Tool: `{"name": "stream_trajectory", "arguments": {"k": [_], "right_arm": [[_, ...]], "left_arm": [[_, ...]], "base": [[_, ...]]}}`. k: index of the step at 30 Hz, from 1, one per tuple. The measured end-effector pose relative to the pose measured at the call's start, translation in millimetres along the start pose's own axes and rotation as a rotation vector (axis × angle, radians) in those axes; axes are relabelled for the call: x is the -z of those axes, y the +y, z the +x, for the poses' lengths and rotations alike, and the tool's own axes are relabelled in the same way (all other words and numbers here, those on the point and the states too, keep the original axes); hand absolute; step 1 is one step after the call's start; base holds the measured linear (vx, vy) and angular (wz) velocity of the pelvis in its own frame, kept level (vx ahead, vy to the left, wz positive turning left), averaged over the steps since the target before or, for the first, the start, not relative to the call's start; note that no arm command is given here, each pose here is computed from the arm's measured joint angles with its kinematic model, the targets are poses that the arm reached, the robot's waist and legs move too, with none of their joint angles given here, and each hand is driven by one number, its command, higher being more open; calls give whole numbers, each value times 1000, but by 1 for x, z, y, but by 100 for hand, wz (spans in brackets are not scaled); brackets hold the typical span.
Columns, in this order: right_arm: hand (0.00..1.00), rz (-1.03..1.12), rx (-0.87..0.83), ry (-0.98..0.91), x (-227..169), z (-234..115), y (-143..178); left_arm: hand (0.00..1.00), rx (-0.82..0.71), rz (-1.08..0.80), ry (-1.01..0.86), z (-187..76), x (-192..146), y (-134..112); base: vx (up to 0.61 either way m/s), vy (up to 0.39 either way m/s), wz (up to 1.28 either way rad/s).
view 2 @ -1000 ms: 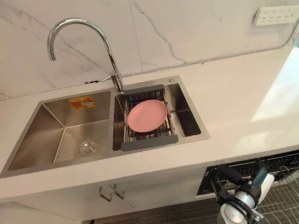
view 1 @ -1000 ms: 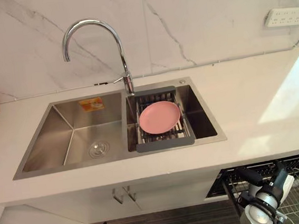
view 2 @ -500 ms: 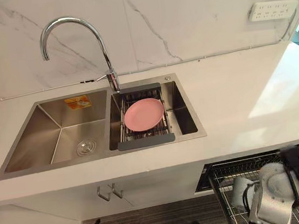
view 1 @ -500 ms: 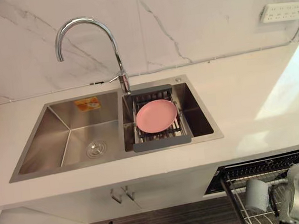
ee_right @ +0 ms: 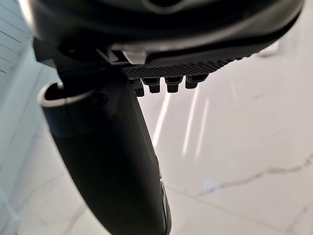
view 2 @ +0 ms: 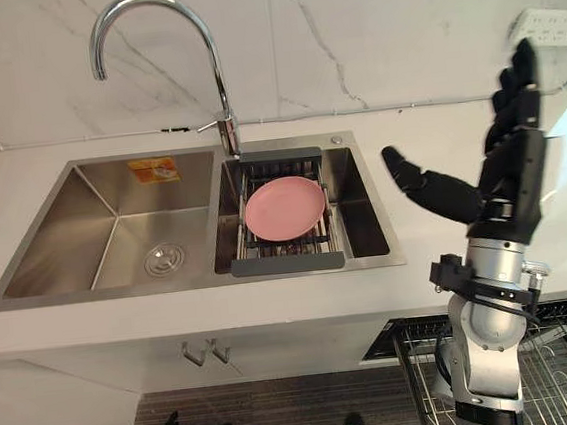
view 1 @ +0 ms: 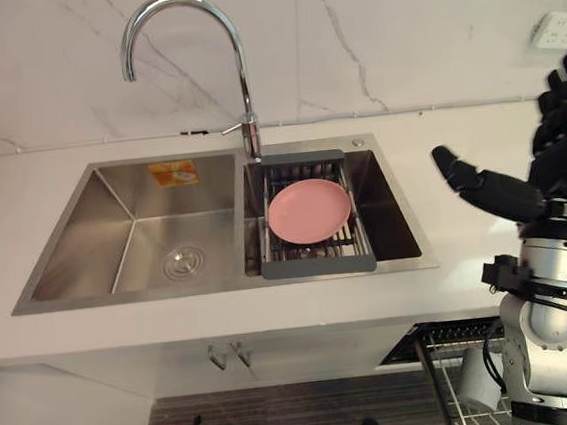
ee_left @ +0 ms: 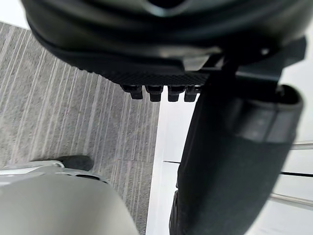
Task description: Walk over to the sink, pick up the cup, carry it to the dishwasher, place the cup inside the dishwasher, then close the dishwasher door
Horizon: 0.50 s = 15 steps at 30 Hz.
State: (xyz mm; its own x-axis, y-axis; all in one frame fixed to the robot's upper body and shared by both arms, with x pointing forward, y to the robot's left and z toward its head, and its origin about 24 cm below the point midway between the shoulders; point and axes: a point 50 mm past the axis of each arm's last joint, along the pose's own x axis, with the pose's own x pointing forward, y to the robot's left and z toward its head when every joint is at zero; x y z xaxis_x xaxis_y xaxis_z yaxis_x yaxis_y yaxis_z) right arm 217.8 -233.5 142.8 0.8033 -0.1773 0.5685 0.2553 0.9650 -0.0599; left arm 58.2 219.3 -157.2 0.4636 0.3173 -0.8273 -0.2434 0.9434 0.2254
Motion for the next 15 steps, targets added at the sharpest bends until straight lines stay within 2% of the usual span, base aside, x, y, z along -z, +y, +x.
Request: {"name": "stream_trajectory", "arguments": {"k": [6,12,15], "right_arm": [[100,25,-149,167,25,-14,18],[100,30,-156,167,25,-14,20],[100,70,-221,170,25,-12,25]], "left_arm": [[100,-6,33,-53,-2,-2,4],[100,-6,31,-50,-2,-2,5],[100,17,5,-10,-1,0,7]], "base": [[-15,-12,5],[0,0,2],[0,0,7]]}}
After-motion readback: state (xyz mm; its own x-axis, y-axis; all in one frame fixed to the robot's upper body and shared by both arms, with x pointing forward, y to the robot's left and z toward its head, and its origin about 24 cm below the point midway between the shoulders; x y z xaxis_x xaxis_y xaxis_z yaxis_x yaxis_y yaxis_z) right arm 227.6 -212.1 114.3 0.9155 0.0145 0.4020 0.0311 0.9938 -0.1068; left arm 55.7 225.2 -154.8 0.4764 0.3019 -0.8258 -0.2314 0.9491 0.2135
